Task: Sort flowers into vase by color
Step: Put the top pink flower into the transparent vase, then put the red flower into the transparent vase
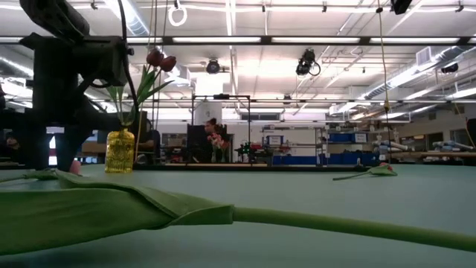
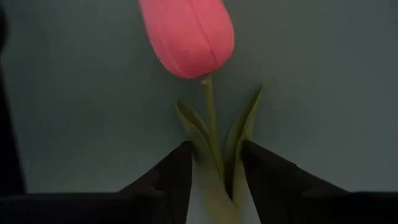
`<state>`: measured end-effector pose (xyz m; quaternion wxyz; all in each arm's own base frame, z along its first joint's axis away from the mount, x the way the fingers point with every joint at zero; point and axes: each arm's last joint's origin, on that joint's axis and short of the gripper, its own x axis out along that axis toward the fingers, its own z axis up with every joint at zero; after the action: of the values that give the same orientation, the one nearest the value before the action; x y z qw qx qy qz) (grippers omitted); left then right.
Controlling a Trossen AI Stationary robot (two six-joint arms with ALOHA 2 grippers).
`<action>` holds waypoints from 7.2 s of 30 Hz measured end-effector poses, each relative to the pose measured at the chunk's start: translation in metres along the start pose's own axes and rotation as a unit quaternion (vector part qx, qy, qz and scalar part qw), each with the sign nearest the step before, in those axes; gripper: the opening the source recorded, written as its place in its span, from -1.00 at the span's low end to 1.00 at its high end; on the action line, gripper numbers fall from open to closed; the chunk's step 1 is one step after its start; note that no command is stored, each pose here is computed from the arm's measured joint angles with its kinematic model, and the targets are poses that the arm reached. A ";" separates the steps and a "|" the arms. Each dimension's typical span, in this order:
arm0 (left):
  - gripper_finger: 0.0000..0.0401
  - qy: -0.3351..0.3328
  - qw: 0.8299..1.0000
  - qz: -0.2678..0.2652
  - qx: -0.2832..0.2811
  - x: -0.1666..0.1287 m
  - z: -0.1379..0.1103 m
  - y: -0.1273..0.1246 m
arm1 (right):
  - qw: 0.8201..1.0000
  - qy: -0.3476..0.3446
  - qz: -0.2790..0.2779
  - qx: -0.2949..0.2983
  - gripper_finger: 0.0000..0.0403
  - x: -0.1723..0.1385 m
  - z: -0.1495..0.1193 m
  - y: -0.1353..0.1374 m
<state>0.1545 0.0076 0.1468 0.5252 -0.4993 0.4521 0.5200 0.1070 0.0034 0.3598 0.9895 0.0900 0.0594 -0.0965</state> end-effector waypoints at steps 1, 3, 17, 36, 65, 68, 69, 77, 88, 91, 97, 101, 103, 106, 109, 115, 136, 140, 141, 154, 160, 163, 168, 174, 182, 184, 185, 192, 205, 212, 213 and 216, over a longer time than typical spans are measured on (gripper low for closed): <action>-0.28 0.000 1.000 0.003 0.001 0.002 0.000 -0.001 | 1.000 0.000 0.000 0.000 -0.46 0.000 0.000 0.000; -0.32 -0.001 1.000 0.010 0.002 0.005 0.000 -0.003 | 1.000 0.000 0.000 0.000 -0.46 0.000 0.000 0.000; -0.95 -0.005 0.999 -0.040 0.009 -0.001 0.000 -0.009 | 1.000 0.000 0.000 0.000 -0.46 0.000 0.000 0.000; -0.96 -0.224 0.842 -0.308 0.381 -0.181 0.019 0.042 | 1.000 0.000 0.000 0.000 -0.46 0.000 0.000 0.000; -0.97 -0.142 0.297 -0.753 0.569 -0.227 -0.034 0.062 | 1.000 0.000 0.000 0.000 -0.46 0.000 0.000 0.000; -0.97 -0.151 0.254 -0.769 0.567 -0.222 -0.041 0.061 | 1.000 0.000 0.000 0.000 -0.46 0.000 0.000 0.000; -0.97 -0.155 0.240 -0.773 0.567 -0.220 -0.043 0.061 | 1.000 0.000 0.000 0.000 -0.46 0.000 0.000 0.000; -0.97 -0.183 0.182 -0.785 0.563 -0.199 -0.060 0.060 | 1.000 0.000 0.000 0.000 -0.46 0.000 0.000 0.000; -0.93 -0.169 0.188 -0.766 0.591 -0.176 -0.071 0.059 | 1.000 0.000 0.000 0.000 -0.46 0.000 0.000 0.000; -0.86 -0.161 0.196 -0.762 0.597 -0.174 -0.072 0.059 | 1.000 0.000 0.000 0.000 -0.46 0.000 0.000 0.000; -0.47 -0.125 0.229 -0.752 0.605 -0.169 -0.073 0.059 | 1.000 0.000 0.000 0.000 -0.46 0.000 0.000 0.000; -0.12 -0.101 0.249 -0.754 0.600 -0.169 -0.073 0.059 | 1.000 0.000 0.000 0.000 -0.46 0.000 0.000 0.000; 0.01 -0.089 0.258 -0.754 0.597 -0.171 -0.072 0.059 | 1.000 0.000 0.000 0.000 -0.46 0.000 0.000 0.000; 0.09 -0.081 0.263 -0.750 0.602 -0.180 -0.069 0.061 | 1.000 0.000 0.000 0.000 -0.46 0.000 0.000 0.000; 0.09 -0.076 0.271 -0.740 0.611 -0.194 -0.063 0.065 | 1.000 0.000 0.000 0.000 -0.46 0.000 0.000 0.000; 0.00 -0.129 0.372 -0.702 0.593 -0.232 -0.044 0.072 | 1.000 0.000 0.000 0.000 -0.46 0.000 0.000 0.000; -0.13 -0.291 0.749 -0.417 0.424 -0.195 -0.042 -0.040 | 1.000 0.000 0.000 0.000 -0.46 0.000 0.000 0.000; -0.13 -0.285 0.769 -0.390 0.420 -0.179 -0.033 -0.067 | 1.000 0.000 0.000 0.000 -0.46 0.000 0.000 0.000; -0.13 -0.284 0.770 -0.382 0.424 -0.175 -0.031 -0.072 | 1.000 0.000 0.000 0.000 -0.46 0.000 0.000 0.000; -0.13 -0.219 0.843 -0.341 0.354 -0.136 0.009 -0.110 | 0.999 -0.017 0.004 0.032 -0.46 0.001 0.003 0.001; -0.13 -0.211 0.873 -0.321 0.300 -0.130 0.027 -0.108 | 0.980 -0.135 0.024 0.144 -0.46 0.003 0.028 0.005; -0.13 -0.215 0.874 -0.315 0.300 -0.130 0.030 -0.108 | 0.973 -0.195 -0.033 0.121 -0.46 0.008 0.038 0.003; -0.13 -0.213 0.875 -0.298 0.317 -0.127 0.030 -0.105 | 0.954 -0.124 -0.201 0.186 -0.46 0.045 0.015 -0.009; -0.13 -0.220 0.871 -0.273 0.343 -0.125 0.035 -0.102 | 0.866 -0.015 -0.357 0.349 -0.47 0.096 -0.034 -0.039; -0.13 -0.241 0.877 -0.246 0.335 -0.121 0.053 -0.101 | 0.668 0.170 -0.550 0.472 -0.59 0.130 -0.109 -0.088; -0.13 -0.243 0.879 -0.239 0.334 -0.121 0.057 -0.100 | 0.640 0.216 -0.570 0.468 -0.60 0.137 -0.122 -0.099; -0.13 -0.243 0.878 -0.233 0.339 -0.120 0.059 -0.099 | 0.624 0.239 -0.575 0.472 -0.61 0.140 -0.129 -0.103; -0.13 -0.214 0.866 -0.208 0.401 -0.115 0.064 -0.092 | 0.564 0.291 -0.603 0.483 -0.59 0.151 -0.157 -0.134; -0.13 -0.213 0.846 -0.178 0.455 -0.112 0.067 -0.088 | 0.522 0.264 -0.607 0.537 -0.60 0.152 -0.172 -0.187; -0.13 -0.216 0.841 -0.170 0.466 -0.112 0.070 -0.087 | 0.492 0.275 -0.617 0.549 -0.60 0.153 -0.181 -0.189; -0.13 -0.217 0.839 -0.169 0.469 -0.112 0.070 -0.087 | 0.487 0.274 -0.620 0.550 -0.60 0.153 -0.182 -0.189; -0.13 -0.219 0.840 -0.166 0.468 -0.112 0.073 -0.086 | 0.479 0.270 -0.626 0.553 -0.60 0.153 -0.182 -0.189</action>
<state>0.2317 0.0735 0.2693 0.8602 -0.1346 0.4252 0.2474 0.1997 -0.1722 0.1298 0.3474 0.5796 0.2981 -0.6742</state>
